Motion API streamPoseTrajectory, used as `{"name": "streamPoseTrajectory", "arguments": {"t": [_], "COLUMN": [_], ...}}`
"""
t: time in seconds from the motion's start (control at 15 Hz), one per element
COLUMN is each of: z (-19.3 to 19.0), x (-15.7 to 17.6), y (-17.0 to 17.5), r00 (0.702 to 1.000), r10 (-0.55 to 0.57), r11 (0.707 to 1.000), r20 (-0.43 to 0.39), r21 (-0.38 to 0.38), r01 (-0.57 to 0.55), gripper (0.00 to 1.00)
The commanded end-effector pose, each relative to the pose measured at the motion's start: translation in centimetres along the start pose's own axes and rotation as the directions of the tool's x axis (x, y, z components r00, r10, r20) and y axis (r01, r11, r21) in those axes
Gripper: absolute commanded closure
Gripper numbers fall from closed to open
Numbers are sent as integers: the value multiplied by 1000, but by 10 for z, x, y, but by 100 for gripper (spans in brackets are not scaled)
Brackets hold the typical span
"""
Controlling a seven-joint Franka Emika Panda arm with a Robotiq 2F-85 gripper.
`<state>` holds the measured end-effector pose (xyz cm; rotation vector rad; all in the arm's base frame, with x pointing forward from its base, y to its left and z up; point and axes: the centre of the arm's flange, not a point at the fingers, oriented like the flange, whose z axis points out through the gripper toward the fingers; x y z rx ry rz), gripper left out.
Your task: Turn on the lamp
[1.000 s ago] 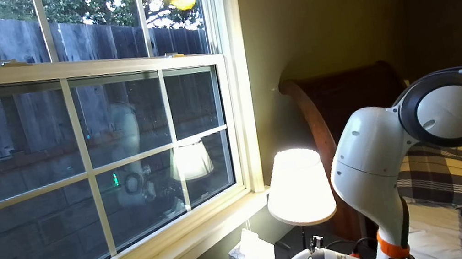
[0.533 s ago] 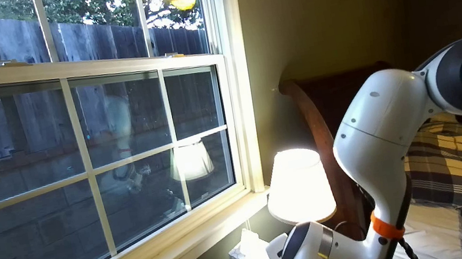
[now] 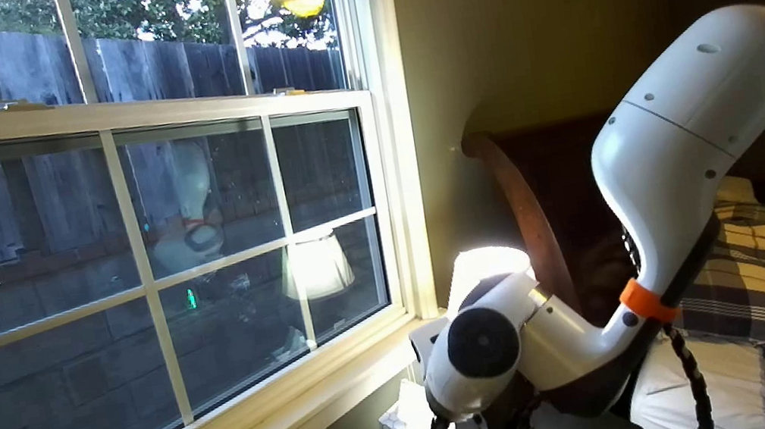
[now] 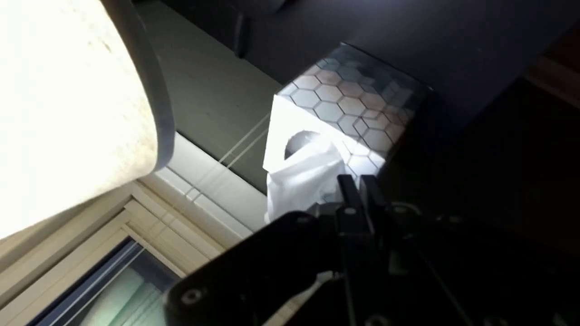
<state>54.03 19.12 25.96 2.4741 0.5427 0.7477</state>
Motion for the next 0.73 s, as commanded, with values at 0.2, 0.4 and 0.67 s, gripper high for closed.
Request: {"name": "streamPoseTrajectory", "arguments": {"t": [0.2,0.4,0.67], "z": [-38,-46,-50], "x": [2,-7,-7], "y": [50,75,68], "r00": [988,980,980], "r10": [82,114,110], "r11": [975,964,962], "r20": [-128,-163,-163], "r21": [217,258,267], "r01": [-53,-70,-64], "gripper": [63,44,44]}}
